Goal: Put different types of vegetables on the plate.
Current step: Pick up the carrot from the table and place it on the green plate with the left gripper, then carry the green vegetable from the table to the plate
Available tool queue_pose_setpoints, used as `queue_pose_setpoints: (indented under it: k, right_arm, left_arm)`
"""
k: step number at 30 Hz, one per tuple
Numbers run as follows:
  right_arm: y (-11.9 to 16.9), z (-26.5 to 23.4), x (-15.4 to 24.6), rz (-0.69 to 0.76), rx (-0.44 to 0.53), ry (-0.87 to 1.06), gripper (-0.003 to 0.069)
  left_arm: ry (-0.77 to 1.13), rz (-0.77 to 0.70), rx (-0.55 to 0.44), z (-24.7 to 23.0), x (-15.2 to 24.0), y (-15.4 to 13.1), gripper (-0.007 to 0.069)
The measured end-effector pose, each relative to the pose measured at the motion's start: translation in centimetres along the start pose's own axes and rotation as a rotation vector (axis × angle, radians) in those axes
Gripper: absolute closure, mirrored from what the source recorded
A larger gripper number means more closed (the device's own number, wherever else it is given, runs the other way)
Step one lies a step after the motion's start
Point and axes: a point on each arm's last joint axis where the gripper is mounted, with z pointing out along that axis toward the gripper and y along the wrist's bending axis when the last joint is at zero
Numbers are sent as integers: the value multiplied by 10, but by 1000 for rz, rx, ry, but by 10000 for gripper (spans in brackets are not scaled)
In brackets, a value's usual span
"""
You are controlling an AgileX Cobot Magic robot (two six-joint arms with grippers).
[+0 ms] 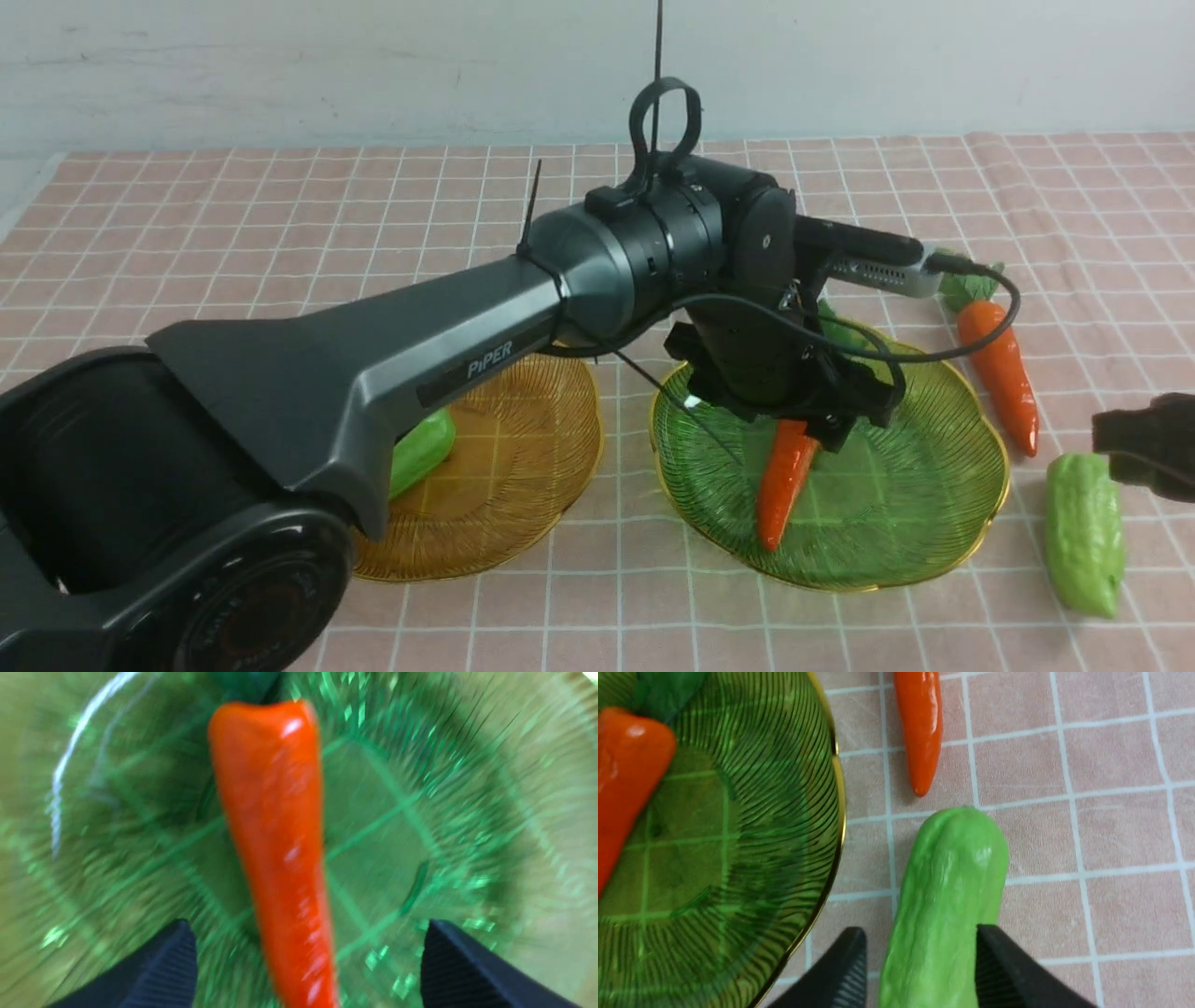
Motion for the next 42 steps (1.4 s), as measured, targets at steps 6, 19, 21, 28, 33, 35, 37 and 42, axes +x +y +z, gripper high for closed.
queue_pose_setpoints:
  k: [6,19,21,28,33,35,37,42]
  right_arm:
    - [-6,48,1,-11,33,63,89]
    - [-8,85,3,30,55,182,267]
    - [-7,75,-4,26,52,179,256]
    - [46,7,-41,86,-168,22,256]
    - [117,-6,-48,-16,-377,-1,256]
    - [138,-4,-48,-54,-426,0,256]
    - [160,-2,-50,-86,-470,0,256]
    - [218,21,-47,-176,-540,41,256]
  left_arm:
    - [86,-3,-71,-35,2,22,159]
    - [-59,21,-356,-177,1,68,626]
    - [-98,9,-390,-199,3,76,629]
    - [-167,-125,-467,-270,52,104,629]
    - [-174,-181,-486,-285,101,111,629]
    - [-194,-183,-486,-289,116,109,629]
    - [-192,-182,-483,-288,136,107,629]
    - [-211,-202,-474,-293,171,102,629]
